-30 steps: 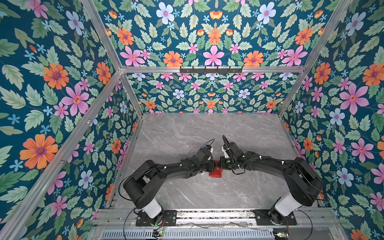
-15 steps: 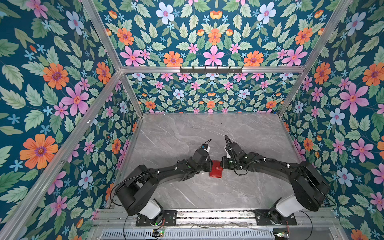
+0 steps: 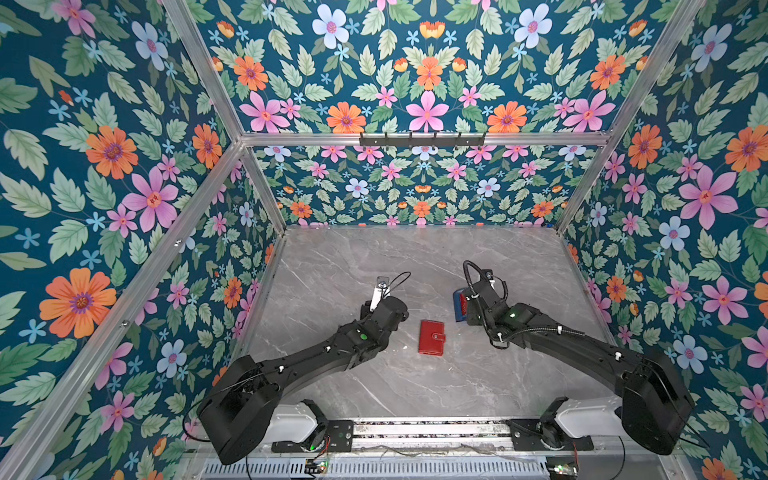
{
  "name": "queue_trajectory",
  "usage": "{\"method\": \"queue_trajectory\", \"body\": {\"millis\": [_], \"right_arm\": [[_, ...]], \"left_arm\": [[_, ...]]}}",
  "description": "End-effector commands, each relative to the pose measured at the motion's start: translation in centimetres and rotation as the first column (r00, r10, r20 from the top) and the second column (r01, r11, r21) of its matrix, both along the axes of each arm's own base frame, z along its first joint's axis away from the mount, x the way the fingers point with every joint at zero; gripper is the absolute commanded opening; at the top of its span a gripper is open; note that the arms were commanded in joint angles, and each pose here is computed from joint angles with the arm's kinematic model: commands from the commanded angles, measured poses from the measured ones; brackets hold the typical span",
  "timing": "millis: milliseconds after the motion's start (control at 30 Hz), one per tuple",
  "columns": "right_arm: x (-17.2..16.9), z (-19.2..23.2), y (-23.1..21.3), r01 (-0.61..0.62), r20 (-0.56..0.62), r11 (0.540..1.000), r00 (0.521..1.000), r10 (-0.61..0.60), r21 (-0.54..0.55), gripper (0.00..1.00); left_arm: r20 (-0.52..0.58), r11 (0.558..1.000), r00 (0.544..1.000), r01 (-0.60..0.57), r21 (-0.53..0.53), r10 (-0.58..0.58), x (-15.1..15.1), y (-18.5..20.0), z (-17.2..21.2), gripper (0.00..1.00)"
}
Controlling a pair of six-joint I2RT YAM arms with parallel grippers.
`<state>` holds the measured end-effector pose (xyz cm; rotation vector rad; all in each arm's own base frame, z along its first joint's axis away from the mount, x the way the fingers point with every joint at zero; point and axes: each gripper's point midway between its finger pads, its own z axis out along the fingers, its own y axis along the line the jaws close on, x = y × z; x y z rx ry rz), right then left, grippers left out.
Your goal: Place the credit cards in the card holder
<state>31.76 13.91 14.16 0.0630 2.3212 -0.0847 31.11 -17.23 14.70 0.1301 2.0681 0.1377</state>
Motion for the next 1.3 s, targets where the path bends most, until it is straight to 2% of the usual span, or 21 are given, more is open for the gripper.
{"method": "queue_trajectory", "body": {"millis": [0, 133, 267, 500, 633, 733, 833, 900, 1000, 1100, 1267], "right_arm": [[0.8, 2.2, -4.3, 0.124, 0.125, 0.979, 0.987, -0.105, -0.159, 0.36], [1.2, 3.4, -7.6, 0.217, 0.216, 0.961, 0.960, -0.177, -0.174, 0.37], [1.8, 3.6, -11.1, 0.295, 0.269, 0.943, 0.931, -0.247, -0.156, 0.38], [3.2, 1.1, -16.3, 0.368, 0.273, 0.929, 0.898, -0.345, -0.035, 0.40], [3.3, -0.3, -17.8, 0.395, 0.236, 0.918, 0.895, -0.379, -0.021, 0.43], [3.4, -0.9, -18.4, 0.400, 0.229, 0.916, 0.895, -0.383, -0.036, 0.46], [3.4, -1.8, -18.6, 0.388, 0.217, 0.921, 0.902, -0.372, -0.034, 0.49], [3.5, -2.4, -18.5, 0.370, 0.214, 0.928, 0.910, -0.354, -0.042, 0.52], [3.8, -2.9, -18.4, 0.353, 0.210, 0.934, 0.918, -0.335, -0.053, 0.56], [4.3, -3.0, -18.2, 0.325, 0.224, 0.945, 0.925, -0.308, -0.041, 0.59], [4.4, -2.4, -18.3, 0.277, 0.304, 0.960, 0.911, -0.277, 0.044, 0.60]], "left_arm": [[0.150, 0.966, 0.976, -0.185, 0.178, 0.159, 0.8, 4.3, 2.6, 0.48], [0.228, 0.931, 0.944, -0.291, 0.222, 0.240, 1.5, 6.9, 3.9, 0.48], [0.262, 0.907, 0.913, -0.369, 0.202, 0.313, 2.7, 10.2, 4.5, 0.49], [0.281, 0.868, 0.859, -0.477, 0.136, 0.428, 4.4, 16.3, 4.0, 0.56], [0.265, 0.853, 0.844, -0.508, 0.122, 0.466, 5.0, 18.3, 2.9, 0.59], [0.246, 0.856, 0.850, -0.503, 0.117, 0.466, 5.2, 19.2, 1.6, 0.64], [0.232, 0.850, 0.844, -0.516, 0.104, 0.484, 5.3, 20.1, 0.6, 0.76], [0.219, 0.851, 0.845, -0.516, 0.093, 0.489, 5.5, 20.7, 0.0, 0.89], [0.196, 0.860, 0.853, -0.505, 0.071, 0.484, 5.9, 21.1, -0.7, 0.99], [0.179, 0.894, 0.882, -0.448, 0.021, 0.437, 6.6, 20.9, -1.6, 1.00], [0.263, 0.942, 0.907, -0.336, -0.020, 0.329, 6.6, 20.0, -1.2, 1.00]]}}
